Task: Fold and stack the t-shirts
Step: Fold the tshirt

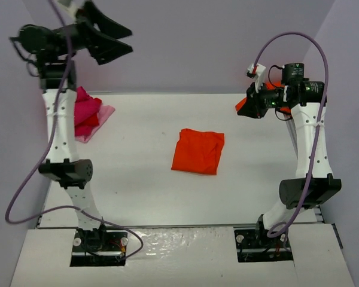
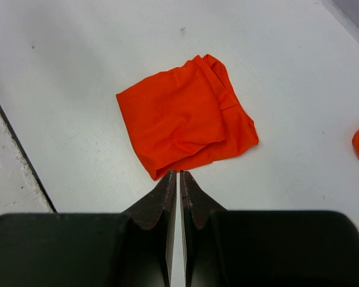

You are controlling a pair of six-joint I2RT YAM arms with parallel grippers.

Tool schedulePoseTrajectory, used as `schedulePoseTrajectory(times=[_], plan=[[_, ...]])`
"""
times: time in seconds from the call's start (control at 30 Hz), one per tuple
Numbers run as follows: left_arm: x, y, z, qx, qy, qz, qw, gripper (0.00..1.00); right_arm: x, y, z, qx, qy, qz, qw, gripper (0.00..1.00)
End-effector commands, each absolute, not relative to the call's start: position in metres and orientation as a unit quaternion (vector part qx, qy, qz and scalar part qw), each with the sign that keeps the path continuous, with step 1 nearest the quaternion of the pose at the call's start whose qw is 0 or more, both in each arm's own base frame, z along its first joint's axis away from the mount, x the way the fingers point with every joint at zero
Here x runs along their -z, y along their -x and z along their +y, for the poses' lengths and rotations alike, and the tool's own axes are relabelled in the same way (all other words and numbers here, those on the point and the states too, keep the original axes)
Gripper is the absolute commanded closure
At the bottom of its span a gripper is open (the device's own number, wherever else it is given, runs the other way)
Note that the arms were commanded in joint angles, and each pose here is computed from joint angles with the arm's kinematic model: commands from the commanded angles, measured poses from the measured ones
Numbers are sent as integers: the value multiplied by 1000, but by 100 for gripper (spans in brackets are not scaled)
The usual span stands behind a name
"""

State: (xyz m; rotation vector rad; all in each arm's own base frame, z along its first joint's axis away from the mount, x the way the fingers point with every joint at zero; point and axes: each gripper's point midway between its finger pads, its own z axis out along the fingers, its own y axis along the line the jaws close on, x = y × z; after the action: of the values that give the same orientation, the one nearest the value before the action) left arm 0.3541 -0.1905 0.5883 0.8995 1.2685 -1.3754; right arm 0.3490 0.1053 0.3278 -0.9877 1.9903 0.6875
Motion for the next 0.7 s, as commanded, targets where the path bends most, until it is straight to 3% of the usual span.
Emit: schedulePoseTrajectory(times=[0.0, 0.07, 0.13, 0.33, 0.43, 0.53, 0.67], plan=[[-581, -412, -122, 458, -224, 607, 610, 3, -342, -340, 107, -262, 389, 779, 416, 95], [-531, -451, -78, 285, -139, 695, 645, 3, -335, -338, 106, -260, 388, 782, 412, 95], [-517, -448, -52, 124, -128, 723, 668, 3, -332, -336, 105, -257, 389, 782, 414, 95], [-425, -443, -57, -40, -141, 791, 594, 3, -322, -334, 104, -257, 382, 789, 408, 95], [-359, -432, -76, -27, -150, 837, 525, 6, -320, -335, 102, -253, 375, 793, 409, 94], [-290, -414, -111, 64, -158, 883, 438, 36, -320, -342, 92, -232, 353, 805, 416, 86], [-201, -400, -139, 136, -156, 924, 321, 37, -317, -340, 84, -211, 343, 815, 416, 84]])
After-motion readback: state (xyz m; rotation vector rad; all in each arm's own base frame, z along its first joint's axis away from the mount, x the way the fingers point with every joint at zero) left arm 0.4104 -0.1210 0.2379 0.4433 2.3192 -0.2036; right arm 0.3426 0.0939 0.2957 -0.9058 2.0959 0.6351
